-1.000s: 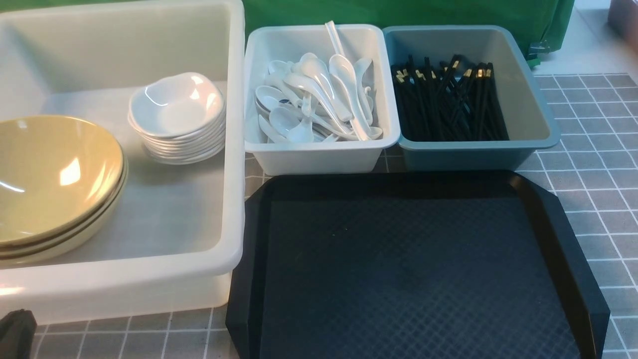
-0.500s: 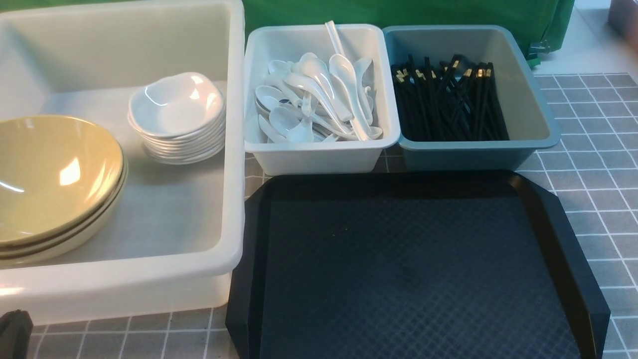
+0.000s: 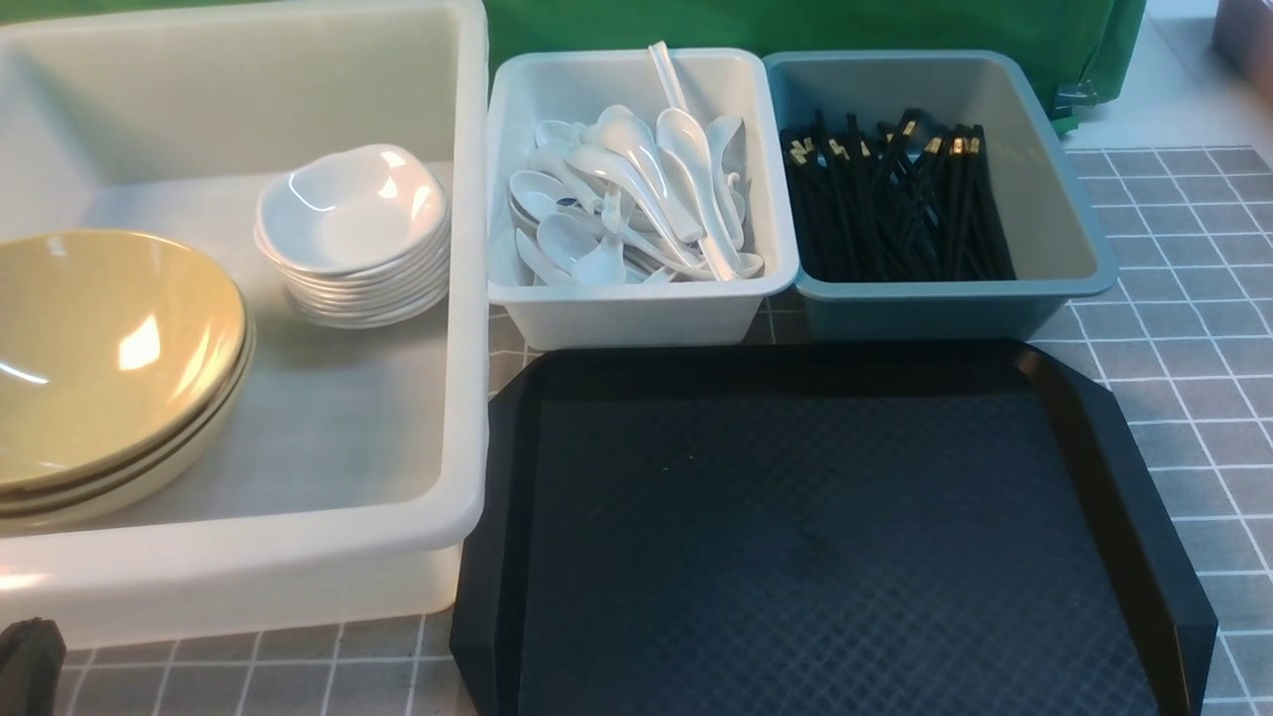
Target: On grey table put chopsticks spoon bowls plates into blue grey white boxes.
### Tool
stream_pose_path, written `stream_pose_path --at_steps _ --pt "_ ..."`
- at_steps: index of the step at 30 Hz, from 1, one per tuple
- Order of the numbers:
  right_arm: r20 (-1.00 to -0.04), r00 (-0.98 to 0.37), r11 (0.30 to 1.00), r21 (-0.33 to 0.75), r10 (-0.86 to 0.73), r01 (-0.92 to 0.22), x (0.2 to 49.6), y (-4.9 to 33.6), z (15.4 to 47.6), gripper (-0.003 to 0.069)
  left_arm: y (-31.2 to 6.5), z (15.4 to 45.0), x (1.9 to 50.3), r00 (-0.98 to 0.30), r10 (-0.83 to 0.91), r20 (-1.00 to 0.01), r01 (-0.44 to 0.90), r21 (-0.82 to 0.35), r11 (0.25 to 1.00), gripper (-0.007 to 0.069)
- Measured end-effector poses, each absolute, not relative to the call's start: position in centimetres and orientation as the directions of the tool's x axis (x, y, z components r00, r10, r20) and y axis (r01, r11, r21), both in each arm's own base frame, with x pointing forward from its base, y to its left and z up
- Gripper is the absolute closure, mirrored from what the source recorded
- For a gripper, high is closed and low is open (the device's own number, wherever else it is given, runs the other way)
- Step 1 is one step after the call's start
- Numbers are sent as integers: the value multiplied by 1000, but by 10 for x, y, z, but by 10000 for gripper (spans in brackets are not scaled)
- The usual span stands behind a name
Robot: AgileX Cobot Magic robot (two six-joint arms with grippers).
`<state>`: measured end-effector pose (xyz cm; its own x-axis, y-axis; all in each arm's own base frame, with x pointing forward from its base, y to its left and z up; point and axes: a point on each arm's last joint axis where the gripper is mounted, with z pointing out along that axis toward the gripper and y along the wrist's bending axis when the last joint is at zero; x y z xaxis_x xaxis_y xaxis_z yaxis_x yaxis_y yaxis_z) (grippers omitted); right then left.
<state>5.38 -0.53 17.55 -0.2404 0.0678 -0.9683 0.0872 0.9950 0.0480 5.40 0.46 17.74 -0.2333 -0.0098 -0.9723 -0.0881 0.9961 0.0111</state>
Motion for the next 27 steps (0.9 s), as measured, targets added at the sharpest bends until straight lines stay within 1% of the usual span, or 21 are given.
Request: stream_pose_path --at_steps 27 --pt "-968 -240 995 49 69 87 54 -5 176 550 5 177 54 -234 -4 -972 -87 16 996 634"
